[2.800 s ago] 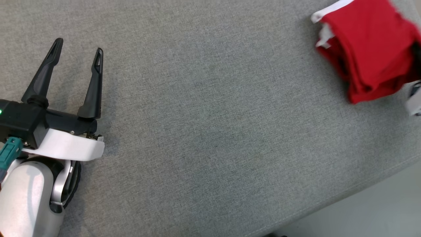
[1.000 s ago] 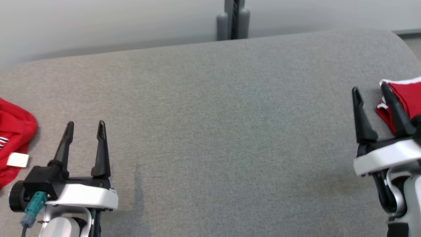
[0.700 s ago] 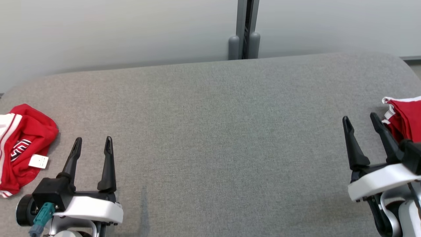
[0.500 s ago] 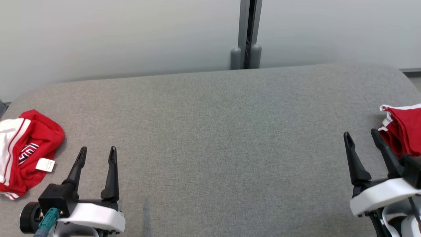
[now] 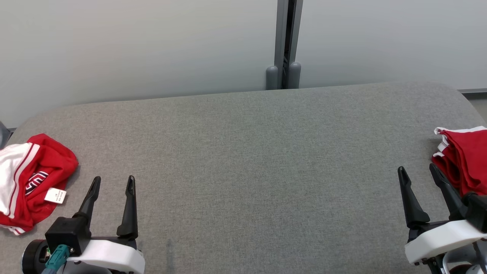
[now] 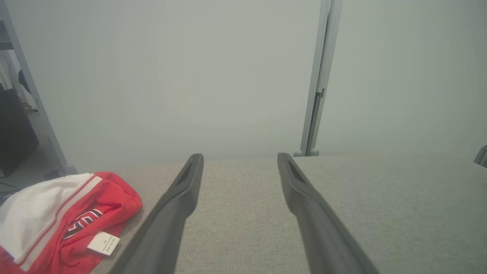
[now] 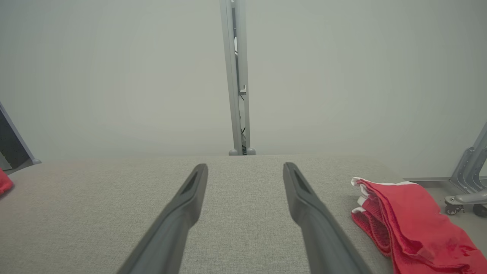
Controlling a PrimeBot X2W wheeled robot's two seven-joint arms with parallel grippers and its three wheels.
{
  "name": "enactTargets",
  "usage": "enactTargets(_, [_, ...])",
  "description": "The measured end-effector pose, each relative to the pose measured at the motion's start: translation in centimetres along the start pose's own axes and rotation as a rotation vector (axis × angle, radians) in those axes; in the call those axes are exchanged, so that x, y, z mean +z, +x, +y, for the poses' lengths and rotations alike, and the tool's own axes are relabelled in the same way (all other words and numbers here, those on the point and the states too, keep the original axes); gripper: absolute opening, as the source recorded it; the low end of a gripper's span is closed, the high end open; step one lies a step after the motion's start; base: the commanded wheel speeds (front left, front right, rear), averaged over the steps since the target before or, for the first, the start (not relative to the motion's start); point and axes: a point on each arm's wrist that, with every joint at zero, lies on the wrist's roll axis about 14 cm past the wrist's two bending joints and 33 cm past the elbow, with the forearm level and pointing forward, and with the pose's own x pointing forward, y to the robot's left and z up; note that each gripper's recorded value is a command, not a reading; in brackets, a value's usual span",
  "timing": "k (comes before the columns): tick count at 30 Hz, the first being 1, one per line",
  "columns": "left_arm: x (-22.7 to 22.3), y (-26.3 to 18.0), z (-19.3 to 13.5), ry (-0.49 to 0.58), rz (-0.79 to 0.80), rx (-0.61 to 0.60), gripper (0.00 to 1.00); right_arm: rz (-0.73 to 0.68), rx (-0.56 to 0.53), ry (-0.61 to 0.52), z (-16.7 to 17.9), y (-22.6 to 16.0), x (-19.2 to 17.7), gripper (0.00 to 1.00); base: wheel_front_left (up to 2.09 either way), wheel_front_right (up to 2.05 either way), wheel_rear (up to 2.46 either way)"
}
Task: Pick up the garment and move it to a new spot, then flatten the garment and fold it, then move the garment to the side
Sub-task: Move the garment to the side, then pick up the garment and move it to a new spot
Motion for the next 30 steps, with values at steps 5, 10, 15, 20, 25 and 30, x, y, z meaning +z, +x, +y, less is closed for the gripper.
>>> enactTargets(5, [0.04,0.02,-0.02,0.001,0.002,0.000,1.00,0.002,-0.004,0.005,0.01,-0.16,-0.09,1.00,0.00,0.00,0.00])
enactTargets(10, [0.07,0.03,0.09,0.005,0.003,0.002,1.00,0.005,0.001,0.011,0.27,-0.13,-0.23,1.00,0.00,0.00,0.00])
enactTargets(15, [0.03,-0.01,0.14,0.003,0.005,0.007,1.00,0.009,0.009,0.012,0.56,-0.10,-0.33,1.00,0.00,0.00,0.00])
enactTargets(20, [-0.04,0.04,0.15,0.000,0.008,0.009,1.00,0.010,0.007,0.011,0.34,-0.10,-0.33,1.00,0.00,0.00,0.00])
enactTargets(25, [-0.15,0.04,0.22,-0.001,0.010,0.015,1.00,0.013,0.004,0.011,0.20,-0.02,-0.40,1.00,0.00,0.00,0.00])
enactTargets(30, [-0.15,0.00,0.49,-0.003,0.008,0.024,1.00,0.013,0.008,0.009,0.29,0.21,-0.35,1.00,0.00,0.00,0.00])
